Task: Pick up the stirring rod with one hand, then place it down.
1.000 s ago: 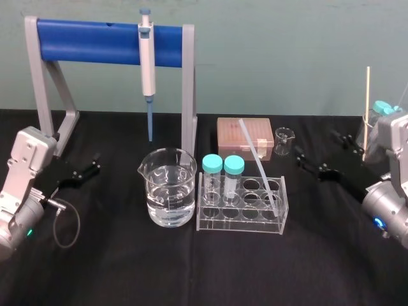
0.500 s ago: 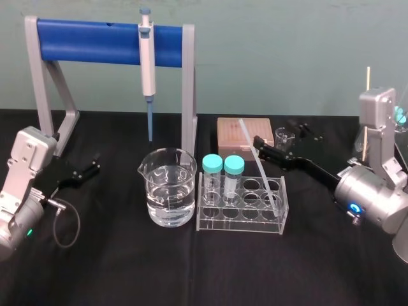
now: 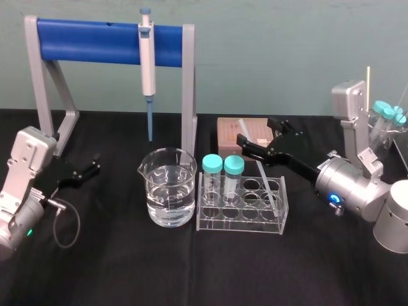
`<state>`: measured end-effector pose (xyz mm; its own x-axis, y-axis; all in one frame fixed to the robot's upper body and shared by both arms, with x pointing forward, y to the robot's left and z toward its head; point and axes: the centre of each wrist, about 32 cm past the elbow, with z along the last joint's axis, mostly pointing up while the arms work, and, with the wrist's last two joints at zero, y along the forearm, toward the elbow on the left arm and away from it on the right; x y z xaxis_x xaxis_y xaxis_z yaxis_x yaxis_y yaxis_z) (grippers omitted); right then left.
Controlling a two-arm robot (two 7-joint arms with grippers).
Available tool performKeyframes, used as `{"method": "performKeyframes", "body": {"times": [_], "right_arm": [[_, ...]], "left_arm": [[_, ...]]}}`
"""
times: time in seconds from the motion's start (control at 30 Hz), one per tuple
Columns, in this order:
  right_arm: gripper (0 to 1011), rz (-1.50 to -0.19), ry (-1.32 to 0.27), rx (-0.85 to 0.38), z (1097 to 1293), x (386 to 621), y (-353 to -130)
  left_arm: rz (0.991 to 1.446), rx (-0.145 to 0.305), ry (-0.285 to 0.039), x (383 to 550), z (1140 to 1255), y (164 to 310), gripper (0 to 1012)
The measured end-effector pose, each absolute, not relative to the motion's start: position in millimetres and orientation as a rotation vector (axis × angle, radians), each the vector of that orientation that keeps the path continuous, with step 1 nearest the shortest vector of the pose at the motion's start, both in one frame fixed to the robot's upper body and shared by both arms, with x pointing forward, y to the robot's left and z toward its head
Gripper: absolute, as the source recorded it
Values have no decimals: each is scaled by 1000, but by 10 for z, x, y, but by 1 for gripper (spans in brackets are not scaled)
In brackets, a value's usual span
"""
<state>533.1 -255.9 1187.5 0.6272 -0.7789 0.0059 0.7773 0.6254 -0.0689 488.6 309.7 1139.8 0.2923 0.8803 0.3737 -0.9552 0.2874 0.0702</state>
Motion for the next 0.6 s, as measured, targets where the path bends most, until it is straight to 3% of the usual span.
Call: {"method": "performKeyframes", "body": {"times": [0.6], "right_arm": [[1003,-932,53,-113,11797,5497,-2441]], "left_arm": [[1248,304,-285,4886,11398,3097,1000]]}}
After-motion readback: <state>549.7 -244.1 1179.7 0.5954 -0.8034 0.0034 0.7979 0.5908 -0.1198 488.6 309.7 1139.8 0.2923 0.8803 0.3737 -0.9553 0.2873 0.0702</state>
